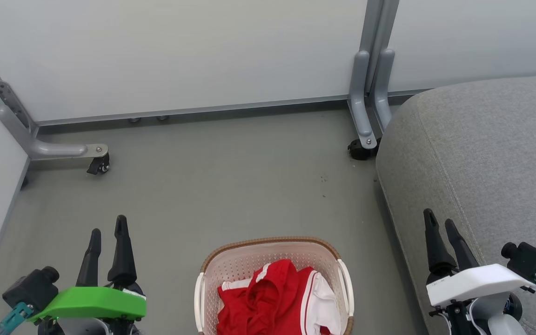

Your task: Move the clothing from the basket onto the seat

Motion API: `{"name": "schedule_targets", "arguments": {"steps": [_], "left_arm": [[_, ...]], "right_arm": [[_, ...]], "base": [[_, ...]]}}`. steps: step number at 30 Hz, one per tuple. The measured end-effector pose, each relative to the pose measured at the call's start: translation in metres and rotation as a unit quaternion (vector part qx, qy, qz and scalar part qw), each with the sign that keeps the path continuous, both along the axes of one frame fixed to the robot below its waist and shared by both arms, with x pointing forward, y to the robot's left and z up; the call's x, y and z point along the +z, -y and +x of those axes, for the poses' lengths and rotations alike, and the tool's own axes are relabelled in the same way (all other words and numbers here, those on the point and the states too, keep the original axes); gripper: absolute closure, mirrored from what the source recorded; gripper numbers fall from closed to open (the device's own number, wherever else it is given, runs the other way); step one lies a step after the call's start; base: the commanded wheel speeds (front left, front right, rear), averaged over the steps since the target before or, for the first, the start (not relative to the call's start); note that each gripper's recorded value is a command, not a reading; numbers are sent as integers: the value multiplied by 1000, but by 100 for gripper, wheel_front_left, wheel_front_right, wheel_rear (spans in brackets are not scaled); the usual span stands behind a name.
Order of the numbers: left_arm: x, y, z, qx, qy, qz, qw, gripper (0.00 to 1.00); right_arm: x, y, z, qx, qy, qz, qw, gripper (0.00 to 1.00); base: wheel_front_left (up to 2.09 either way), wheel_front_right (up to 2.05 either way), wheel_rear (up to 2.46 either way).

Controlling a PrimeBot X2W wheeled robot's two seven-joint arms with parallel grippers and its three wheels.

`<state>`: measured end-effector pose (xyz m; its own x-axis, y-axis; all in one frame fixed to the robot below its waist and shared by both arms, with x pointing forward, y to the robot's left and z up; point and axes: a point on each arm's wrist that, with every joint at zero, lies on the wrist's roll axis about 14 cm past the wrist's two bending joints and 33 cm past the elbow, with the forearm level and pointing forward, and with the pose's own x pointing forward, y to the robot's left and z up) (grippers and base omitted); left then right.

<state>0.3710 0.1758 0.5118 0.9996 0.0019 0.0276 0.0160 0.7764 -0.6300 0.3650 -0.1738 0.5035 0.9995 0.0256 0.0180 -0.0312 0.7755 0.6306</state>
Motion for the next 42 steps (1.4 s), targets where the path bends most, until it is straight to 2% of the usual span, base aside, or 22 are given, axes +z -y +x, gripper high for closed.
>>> {"name": "schedule_targets", "arguments": {"steps": [20,42], "left_arm": [[-1,9,-1,-13,13,89,996,0],[3,22,-4,-33,39,179,982,0]], "right_arm": [[10,-8,-2,11,30,-92,995,0],[20,-16,-6,21,64,-194,979,0]], "base": [[0,0,0],[0,0,0]]}}
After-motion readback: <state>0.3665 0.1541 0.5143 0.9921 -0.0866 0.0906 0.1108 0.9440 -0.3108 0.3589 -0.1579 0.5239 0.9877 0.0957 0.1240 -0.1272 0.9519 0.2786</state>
